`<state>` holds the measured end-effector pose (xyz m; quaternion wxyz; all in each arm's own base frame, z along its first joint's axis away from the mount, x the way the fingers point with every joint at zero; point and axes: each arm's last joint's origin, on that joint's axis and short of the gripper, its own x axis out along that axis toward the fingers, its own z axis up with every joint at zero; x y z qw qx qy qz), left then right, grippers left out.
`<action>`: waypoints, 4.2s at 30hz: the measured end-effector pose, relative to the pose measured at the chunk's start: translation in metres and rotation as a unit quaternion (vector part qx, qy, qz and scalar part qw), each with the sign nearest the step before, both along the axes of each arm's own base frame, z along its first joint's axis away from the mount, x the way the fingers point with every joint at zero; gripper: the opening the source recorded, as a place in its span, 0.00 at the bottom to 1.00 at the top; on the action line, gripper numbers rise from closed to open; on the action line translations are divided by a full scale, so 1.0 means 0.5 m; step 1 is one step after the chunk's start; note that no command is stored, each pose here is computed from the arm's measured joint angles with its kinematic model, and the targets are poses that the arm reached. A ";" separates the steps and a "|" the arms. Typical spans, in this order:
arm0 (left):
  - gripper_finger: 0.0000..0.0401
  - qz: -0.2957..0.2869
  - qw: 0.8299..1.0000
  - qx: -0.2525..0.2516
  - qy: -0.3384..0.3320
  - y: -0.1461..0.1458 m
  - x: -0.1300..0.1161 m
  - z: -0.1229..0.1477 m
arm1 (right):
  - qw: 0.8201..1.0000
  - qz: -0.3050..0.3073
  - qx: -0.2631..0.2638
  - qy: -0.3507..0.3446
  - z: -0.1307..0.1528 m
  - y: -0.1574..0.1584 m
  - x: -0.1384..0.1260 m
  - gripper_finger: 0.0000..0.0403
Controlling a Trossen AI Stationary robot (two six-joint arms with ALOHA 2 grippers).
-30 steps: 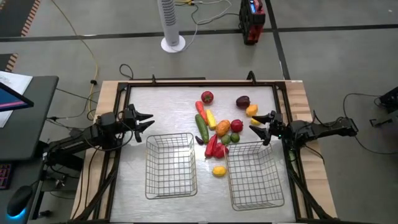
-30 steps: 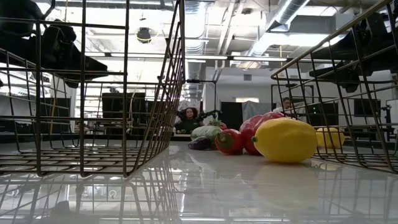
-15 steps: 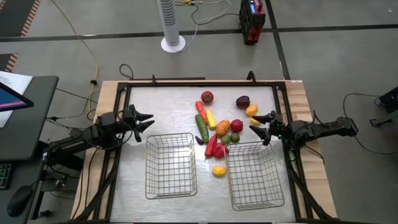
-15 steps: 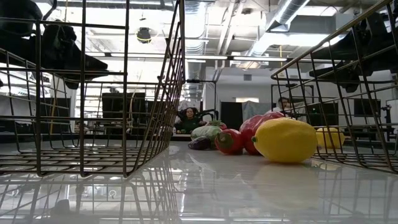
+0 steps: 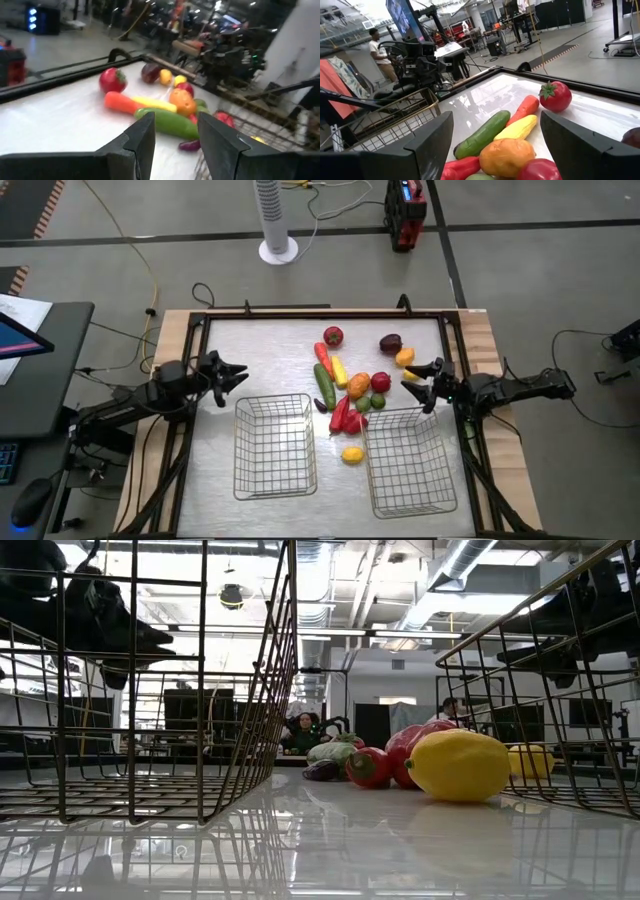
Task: Sort produce into baskets
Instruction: Put the yellow corn into the right wire basket
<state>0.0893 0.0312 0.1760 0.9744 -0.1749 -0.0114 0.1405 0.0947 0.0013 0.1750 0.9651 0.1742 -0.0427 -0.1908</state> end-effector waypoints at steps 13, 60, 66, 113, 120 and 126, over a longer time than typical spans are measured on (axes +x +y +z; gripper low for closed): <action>0.33 -0.056 0.980 0.069 -0.180 -0.011 -0.011 0.075 | 0.996 -0.081 -0.007 0.022 0.031 -0.027 -0.010 0.81; 0.33 0.022 0.987 0.086 -0.131 -0.002 -0.010 0.186 | 0.866 0.027 0.070 0.495 0.173 -0.193 0.446 0.81; 0.33 0.013 0.990 0.074 -0.116 -0.002 -0.008 0.179 | 0.822 0.033 0.101 0.559 0.106 -0.192 0.516 0.81; 0.33 0.029 0.992 0.072 -0.095 0.000 -0.009 0.171 | 0.728 0.054 0.133 0.670 0.030 -0.245 0.594 0.40; 0.33 0.015 0.996 0.053 -0.077 -0.001 -0.007 0.162 | 0.729 0.039 0.086 0.678 0.124 -0.218 0.603 0.39; 0.33 0.014 0.996 0.046 -0.072 -0.001 -0.007 0.159 | 0.748 0.061 0.049 0.659 0.221 -0.140 0.595 0.39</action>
